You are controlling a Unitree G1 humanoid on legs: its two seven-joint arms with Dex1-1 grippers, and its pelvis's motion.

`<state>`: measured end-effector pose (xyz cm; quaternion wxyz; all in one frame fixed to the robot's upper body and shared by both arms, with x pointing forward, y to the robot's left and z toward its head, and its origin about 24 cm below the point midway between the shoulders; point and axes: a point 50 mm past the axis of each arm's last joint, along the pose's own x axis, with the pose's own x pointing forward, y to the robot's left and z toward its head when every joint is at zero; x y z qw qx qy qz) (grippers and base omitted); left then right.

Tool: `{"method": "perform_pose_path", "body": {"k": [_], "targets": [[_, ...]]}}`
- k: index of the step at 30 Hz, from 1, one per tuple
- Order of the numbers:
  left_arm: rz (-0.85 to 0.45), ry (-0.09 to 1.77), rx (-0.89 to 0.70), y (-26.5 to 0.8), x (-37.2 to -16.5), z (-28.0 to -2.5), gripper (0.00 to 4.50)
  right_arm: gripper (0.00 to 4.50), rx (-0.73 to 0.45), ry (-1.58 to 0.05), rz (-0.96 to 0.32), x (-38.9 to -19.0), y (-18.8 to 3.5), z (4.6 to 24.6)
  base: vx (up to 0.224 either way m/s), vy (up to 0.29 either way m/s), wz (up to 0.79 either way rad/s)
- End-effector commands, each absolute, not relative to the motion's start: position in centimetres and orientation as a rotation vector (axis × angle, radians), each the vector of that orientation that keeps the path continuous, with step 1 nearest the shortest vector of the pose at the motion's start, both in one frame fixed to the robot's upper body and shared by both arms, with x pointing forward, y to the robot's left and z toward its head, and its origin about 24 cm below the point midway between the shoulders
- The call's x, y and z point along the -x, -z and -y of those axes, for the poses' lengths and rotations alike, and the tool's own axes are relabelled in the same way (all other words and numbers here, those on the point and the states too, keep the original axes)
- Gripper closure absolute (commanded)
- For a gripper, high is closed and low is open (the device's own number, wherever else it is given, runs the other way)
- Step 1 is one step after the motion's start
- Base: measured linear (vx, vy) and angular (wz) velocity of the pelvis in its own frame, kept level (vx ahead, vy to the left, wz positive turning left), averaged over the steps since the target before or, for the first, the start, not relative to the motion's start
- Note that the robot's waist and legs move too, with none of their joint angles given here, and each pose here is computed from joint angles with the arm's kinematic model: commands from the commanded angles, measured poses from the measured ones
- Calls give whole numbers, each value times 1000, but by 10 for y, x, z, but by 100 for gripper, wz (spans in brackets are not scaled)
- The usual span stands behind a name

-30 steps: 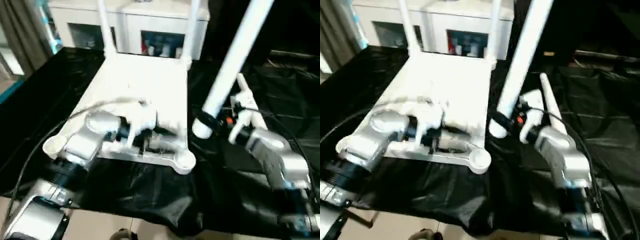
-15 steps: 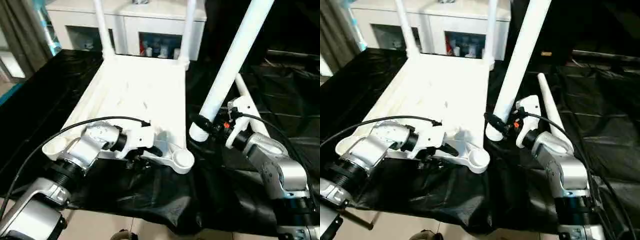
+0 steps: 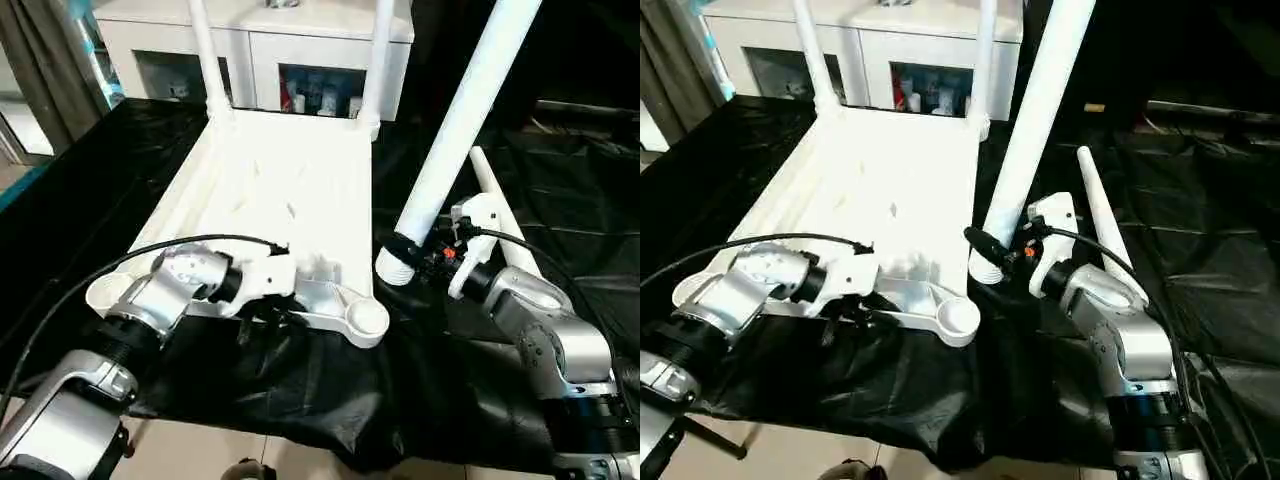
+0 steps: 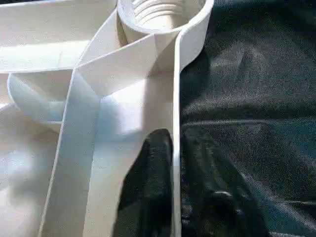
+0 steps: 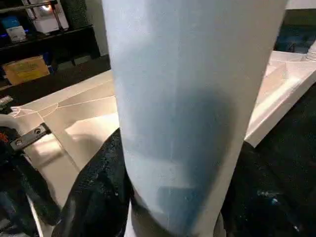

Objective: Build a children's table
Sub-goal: Insert table leg to table base

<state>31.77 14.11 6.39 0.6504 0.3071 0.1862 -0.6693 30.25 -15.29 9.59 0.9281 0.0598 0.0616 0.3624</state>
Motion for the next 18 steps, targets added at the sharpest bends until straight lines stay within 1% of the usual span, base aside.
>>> {"method": "perform_pose_path", "body": {"k": [1,3,5,7,8,12,15,16,18], "targets": [[-407,1503,-718,-71,-323,-142,415,257,-113,-761,-108,-302,-101,152,0,0,0],[-394,1489,-680,-72,-324,-142,420,257,-112,-776,-114,-302,-101,151,0,0,0],[-388,1487,-656,-73,-324,-141,440,257,-116,-784,-117,-301,-101,150,0,0,0],[-373,1478,-601,-74,-325,-140,447,257,-130,-825,-145,-299,-100,147,0,0,0],[-355,1440,-544,-76,-326,-137,450,257,-123,-880,-189,-296,-96,144,0,0,0],[-350,1389,-502,-76,-329,-133,450,257,-116,-902,-218,-295,-93,143,0,0,0],[-347,1331,-424,-75,-331,-123,450,257,-113,-896,-227,-299,-90,144,0,0,0],[-347,1331,-424,-75,-331,-123,450,257,-113,-896,-227,-299,-90,144,0,0,0],[-350,1337,-396,-71,-326,-110,450,257,-94,-876,-235,-307,-88,144,0,0,0]]}}
